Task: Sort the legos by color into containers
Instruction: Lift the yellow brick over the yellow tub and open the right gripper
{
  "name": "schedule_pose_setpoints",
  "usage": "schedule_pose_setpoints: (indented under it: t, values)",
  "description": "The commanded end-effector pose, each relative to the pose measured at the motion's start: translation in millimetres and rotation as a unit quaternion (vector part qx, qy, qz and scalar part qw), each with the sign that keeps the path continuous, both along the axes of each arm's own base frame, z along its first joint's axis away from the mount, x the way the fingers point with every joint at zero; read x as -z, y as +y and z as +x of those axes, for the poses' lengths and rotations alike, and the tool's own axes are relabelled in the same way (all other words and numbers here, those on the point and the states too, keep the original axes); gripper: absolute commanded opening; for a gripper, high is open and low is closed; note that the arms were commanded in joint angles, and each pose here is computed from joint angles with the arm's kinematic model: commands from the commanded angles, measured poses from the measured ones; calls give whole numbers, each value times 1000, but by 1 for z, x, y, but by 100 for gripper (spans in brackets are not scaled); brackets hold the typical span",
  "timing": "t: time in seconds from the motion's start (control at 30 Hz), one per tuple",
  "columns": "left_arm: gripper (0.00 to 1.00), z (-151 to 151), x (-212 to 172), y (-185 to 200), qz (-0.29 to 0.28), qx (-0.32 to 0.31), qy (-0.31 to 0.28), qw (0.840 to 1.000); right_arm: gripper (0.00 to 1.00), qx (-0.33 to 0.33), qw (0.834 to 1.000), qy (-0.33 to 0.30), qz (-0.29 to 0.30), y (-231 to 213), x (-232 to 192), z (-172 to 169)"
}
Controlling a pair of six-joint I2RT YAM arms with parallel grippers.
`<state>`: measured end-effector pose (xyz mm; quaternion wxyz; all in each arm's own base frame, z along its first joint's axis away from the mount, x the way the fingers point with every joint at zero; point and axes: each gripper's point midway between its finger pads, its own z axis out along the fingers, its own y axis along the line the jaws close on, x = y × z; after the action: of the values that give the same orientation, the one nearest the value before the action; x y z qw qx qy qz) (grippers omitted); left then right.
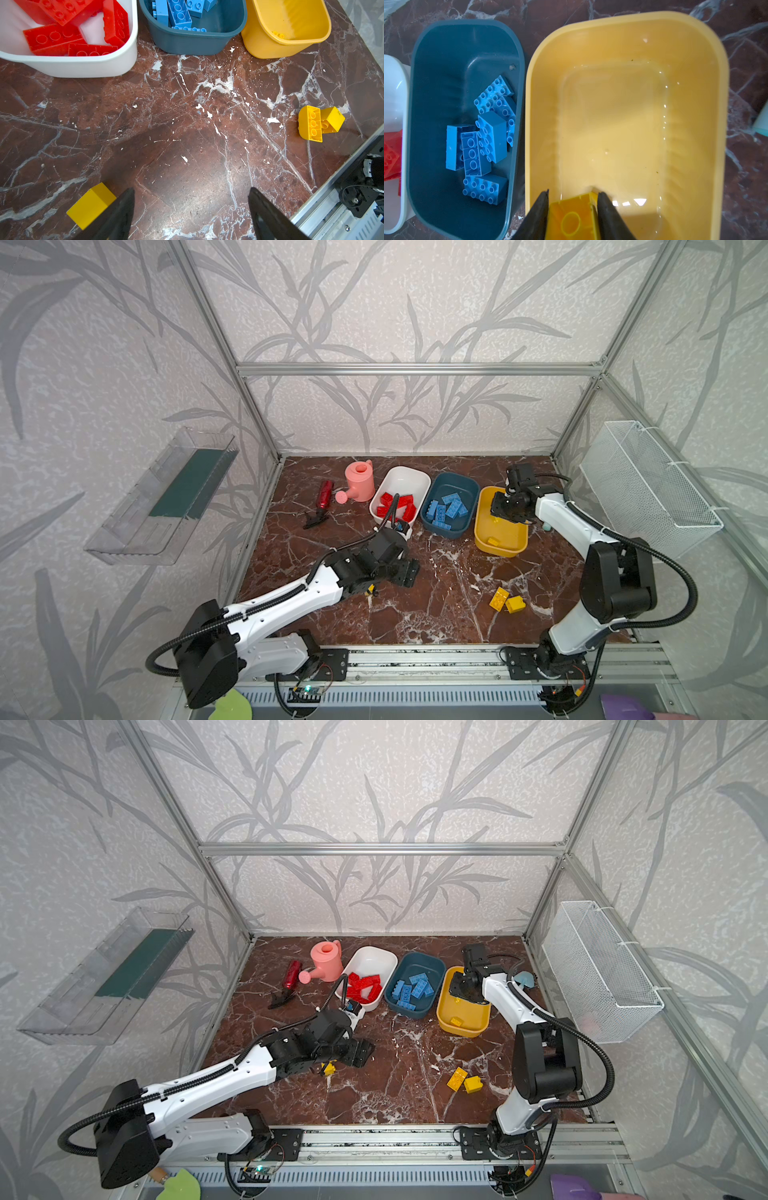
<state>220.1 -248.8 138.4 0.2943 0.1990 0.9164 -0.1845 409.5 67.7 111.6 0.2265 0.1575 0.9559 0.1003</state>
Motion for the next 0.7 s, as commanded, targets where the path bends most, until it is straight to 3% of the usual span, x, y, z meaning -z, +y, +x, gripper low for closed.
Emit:
schedule_pose_setpoints:
  t: [0.0,0.23,0.47,0.67]
  values:
    - [85,-1,-2,-2,13,1,-5,1000,47,-3,1000,-10,22,4,-12,12]
    - [85,-7,5,-37,30,26,-5,999,75,-3,1000,-5,24,2,-14,13]
    - [84,-18,12,-92,24,70,-5,997,82,15,995,-87,35,-14,-81,3]
    - [84,-33,22,-148,50,162,-12,985,85,30,986,-153,57,-26,-139,-13]
